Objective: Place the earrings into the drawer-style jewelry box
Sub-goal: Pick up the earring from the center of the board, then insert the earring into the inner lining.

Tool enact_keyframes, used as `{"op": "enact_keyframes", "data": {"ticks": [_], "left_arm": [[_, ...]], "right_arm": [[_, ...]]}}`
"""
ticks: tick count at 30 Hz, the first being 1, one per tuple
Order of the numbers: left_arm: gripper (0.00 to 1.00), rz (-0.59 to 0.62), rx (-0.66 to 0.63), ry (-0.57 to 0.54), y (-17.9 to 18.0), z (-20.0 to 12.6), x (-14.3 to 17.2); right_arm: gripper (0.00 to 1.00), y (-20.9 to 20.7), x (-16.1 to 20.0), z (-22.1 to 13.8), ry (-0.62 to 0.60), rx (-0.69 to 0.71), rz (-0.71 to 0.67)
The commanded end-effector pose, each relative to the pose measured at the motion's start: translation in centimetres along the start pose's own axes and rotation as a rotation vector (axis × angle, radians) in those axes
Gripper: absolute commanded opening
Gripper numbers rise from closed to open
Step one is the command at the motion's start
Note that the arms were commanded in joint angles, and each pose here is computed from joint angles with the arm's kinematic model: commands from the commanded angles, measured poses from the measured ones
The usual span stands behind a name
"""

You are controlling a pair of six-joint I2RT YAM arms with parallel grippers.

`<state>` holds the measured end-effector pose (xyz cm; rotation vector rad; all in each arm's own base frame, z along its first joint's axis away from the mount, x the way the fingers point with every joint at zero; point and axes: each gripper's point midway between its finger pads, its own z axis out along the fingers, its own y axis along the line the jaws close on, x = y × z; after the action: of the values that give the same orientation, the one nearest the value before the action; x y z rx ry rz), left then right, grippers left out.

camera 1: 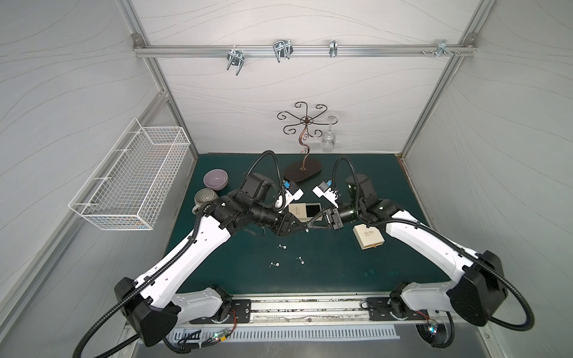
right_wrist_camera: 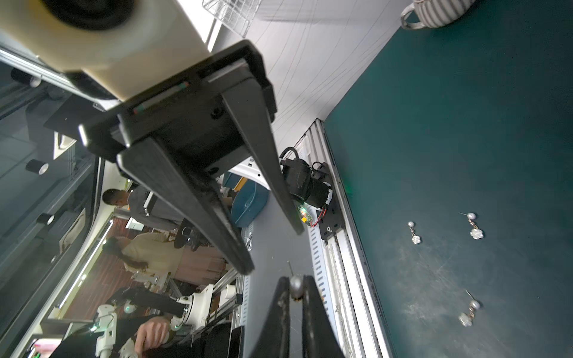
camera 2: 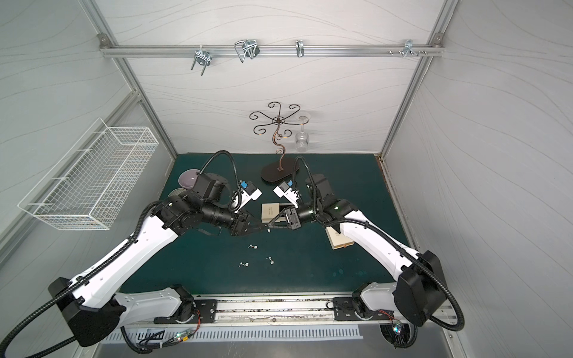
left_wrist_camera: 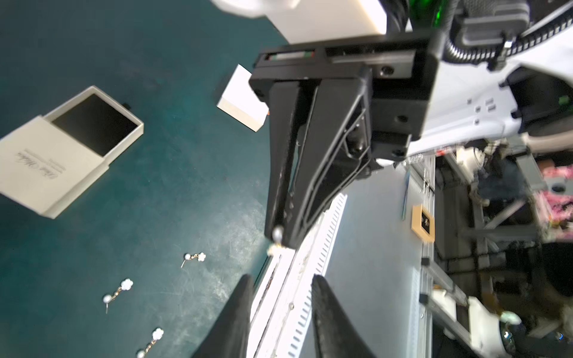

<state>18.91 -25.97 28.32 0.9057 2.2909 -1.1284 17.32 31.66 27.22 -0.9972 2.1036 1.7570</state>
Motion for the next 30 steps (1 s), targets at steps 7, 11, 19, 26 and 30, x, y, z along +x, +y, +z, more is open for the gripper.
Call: {"op": "enact_keyframes", "data": {"ticks": [7,11,19,26,30], "left_arm": [[0.40,0.029,-0.124,-0.125,1.7,-2.2,-0.9],[0.39,0.022,-0.110,-0.110,1.8,-1.7,-0.7],[0.37,0.033,-0.108,-0.115,1.7,-1.9,-0.7],[0.37,0.039,-0.100,-0.123,1.5,-2.0,-0.6],[0.37,0.042,-0.096,-0.122,1.4,-2.0,-0.5]], "right_arm": [[0.10,-10.7,-0.7,-2.8,0.039,0.476,0.182],[0.10,-15.1,-0.6,-3.2,0.101,0.674,0.250],[0.11,-21.6,-0.5,-3.3,0.244,1.006,0.323],[0.11,-25.0,0.0,-3.8,0.313,1.146,0.352],[0.11,-26.1,0.6,-3.5,0.332,1.156,0.369]]}}
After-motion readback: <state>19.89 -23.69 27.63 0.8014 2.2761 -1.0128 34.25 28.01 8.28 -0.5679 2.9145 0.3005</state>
